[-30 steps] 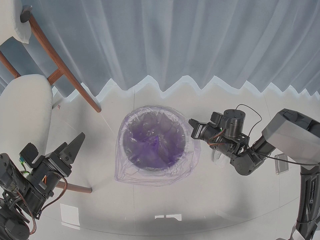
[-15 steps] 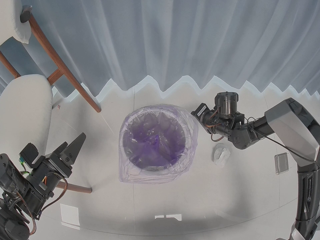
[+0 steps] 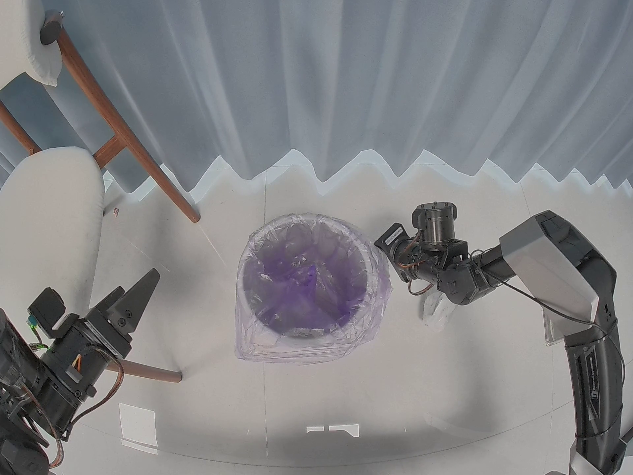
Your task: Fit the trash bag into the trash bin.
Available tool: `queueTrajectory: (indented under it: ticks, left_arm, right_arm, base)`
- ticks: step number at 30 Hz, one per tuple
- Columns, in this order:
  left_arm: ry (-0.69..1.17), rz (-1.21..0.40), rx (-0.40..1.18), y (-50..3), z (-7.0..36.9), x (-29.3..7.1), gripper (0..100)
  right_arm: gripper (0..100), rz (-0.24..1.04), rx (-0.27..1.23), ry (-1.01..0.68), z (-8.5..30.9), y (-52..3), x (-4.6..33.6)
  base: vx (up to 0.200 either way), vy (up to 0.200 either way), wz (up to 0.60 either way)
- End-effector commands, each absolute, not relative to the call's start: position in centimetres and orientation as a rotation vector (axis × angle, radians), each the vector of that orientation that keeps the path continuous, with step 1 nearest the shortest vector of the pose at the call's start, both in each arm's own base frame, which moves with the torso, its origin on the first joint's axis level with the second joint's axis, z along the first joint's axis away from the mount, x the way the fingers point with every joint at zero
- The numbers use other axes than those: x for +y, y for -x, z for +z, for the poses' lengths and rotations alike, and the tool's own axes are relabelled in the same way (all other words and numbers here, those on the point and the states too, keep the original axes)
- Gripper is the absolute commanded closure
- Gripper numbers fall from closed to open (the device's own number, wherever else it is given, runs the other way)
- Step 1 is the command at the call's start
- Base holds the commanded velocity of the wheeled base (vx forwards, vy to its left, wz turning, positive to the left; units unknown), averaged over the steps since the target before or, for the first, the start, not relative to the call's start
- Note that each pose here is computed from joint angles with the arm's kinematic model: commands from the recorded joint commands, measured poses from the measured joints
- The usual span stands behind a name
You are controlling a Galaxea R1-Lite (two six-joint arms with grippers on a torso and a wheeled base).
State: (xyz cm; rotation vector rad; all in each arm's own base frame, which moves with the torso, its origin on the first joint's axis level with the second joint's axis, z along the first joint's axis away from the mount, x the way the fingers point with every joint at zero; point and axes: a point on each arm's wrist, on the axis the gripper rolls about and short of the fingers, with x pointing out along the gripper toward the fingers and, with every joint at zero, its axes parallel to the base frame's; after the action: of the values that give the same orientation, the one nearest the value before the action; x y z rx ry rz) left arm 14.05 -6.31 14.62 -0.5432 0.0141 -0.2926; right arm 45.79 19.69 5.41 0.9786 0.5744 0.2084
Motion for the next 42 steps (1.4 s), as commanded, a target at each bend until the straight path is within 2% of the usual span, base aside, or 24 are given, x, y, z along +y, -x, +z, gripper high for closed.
queueTrajectory:
  ticks: [1, 4, 5, 8, 16, 21, 22, 27, 36, 38, 42]
  left_arm:
    - [0.55, -0.282, -0.008, -13.3, 14.8, -5.9, 0]
    - [0.551, -0.273, -0.011, -13.2, 14.8, -5.9, 0]
    - [0.551, -0.272, -0.012, -13.2, 14.9, -5.8, 0]
    - [0.55, -0.27, -0.013, -13.2, 14.9, -5.8, 0]
    - [0.536, -0.276, -0.039, -12.9, 15.2, -5.7, 0]
    - [0.539, -0.266, -0.043, -12.5, 15.4, -5.3, 0]
    - [0.543, -0.266, -0.044, -12.4, 15.4, -5.3, 0]
    - [0.545, -0.266, -0.034, -12.2, 15.4, -5.1, 0]
    - [0.551, -0.231, 0.085, -12.3, 14.1, -5.2, 0]
    - [0.568, -0.204, 0.16, -12.3, 13.3, -5.1, 0]
    - [0.586, -0.197, 0.179, -12.3, 13.1, -5.1, 0]
  right_arm:
    - [0, 0.17, 0.586, -1.008, 4.7, -46.1, 18.7]
    - [0, 0.156, 0.552, -1.051, 6.4, -46.0, 17.9]
    - [0, 0.152, 0.52, -1.101, 9.0, -45.4, 17.3]
    - [0, 0.152, 0.524, -1.182, 13.4, -42.5, 15.9]
    - [0, 0.207, 0.559, -1.132, 19.0, -33.1, 13.1]
    - [0, 0.265, 0.658, -0.88, 16.7, -26.0, 12.7]
    - [0, 0.275, 0.686, -0.786, 15.5, -24.2, 12.1]
    - [0, 0.309, 0.712, -0.586, 12.3, -20.6, 10.3]
    - [0, 0.393, 0.756, -0.474, 9.6, -19.5, 11.8]
    - [0, 0.411, 0.755, -0.466, 8.4, -20.9, 13.1]
    - [0, 0.412, 0.708, -0.461, 6.7, -23.3, 15.5]
  base:
    - [0.0, 0.0, 0.0]
    - [0.0, 0.0, 0.0]
    - [0.0, 0.0, 0.0]
    - [0.0, 0.0, 0.0]
    - [0.0, 0.0, 0.0]
    - [0.0, 0.0, 0.0]
    - [0.0, 0.0, 0.0]
    - [0.0, 0.0, 0.0]
    - [0.0, 0.0, 0.0]
    - [0.0, 0.0, 0.0]
    - [0.0, 0.0, 0.0]
